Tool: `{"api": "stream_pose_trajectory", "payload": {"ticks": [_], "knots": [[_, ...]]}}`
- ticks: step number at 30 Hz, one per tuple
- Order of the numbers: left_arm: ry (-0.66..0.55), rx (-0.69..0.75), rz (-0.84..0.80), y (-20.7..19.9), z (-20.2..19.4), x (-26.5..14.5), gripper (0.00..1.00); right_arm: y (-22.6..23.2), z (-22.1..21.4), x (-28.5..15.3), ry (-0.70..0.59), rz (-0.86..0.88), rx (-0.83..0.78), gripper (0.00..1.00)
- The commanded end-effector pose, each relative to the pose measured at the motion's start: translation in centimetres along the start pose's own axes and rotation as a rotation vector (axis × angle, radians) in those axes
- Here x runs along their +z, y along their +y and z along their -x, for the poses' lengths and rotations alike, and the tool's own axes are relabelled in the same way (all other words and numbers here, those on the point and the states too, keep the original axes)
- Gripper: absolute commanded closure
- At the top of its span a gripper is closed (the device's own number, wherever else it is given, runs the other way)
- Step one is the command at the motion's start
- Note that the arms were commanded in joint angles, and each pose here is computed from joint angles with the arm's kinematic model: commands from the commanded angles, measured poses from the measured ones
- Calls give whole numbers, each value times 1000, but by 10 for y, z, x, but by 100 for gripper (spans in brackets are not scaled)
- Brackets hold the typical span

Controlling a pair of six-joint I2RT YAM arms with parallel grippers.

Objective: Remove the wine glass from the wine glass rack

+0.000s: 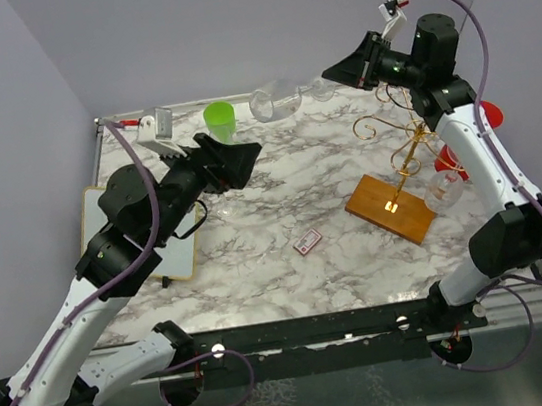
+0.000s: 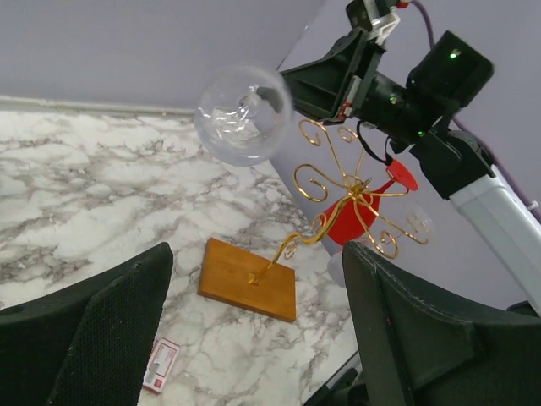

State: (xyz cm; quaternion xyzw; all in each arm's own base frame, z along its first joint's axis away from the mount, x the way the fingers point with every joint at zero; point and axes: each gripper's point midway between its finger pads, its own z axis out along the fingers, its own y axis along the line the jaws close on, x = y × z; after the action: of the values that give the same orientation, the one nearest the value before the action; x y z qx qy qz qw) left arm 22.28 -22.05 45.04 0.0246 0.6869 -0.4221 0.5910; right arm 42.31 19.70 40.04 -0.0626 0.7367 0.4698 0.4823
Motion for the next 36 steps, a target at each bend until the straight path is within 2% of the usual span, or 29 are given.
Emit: {"api": "stream_pose_trajectory", "payload": {"ticks": [1,9,14,23,33,35,36], "knots": [[65,-158,37,0,-16,9,20,59,10,-22,-42,220,-64,99],[61,-231,8,-5,-20,17,28,68,-6,-36,-39,264,-118,99],[87,-217,19,-3,-27,25,34,74,-8,-41,-45,286,-143,99],[133,-153,64,3,-35,44,51,71,-2,-46,-89,220,-205,99],[128,-109,88,0,-24,66,88,68,0,-48,-118,176,-244,99],[116,-105,97,0,-20,68,99,63,3,-49,-133,139,-256,98],[111,-102,101,0,-18,69,100,62,5,-50,-141,120,-264,96]]}}
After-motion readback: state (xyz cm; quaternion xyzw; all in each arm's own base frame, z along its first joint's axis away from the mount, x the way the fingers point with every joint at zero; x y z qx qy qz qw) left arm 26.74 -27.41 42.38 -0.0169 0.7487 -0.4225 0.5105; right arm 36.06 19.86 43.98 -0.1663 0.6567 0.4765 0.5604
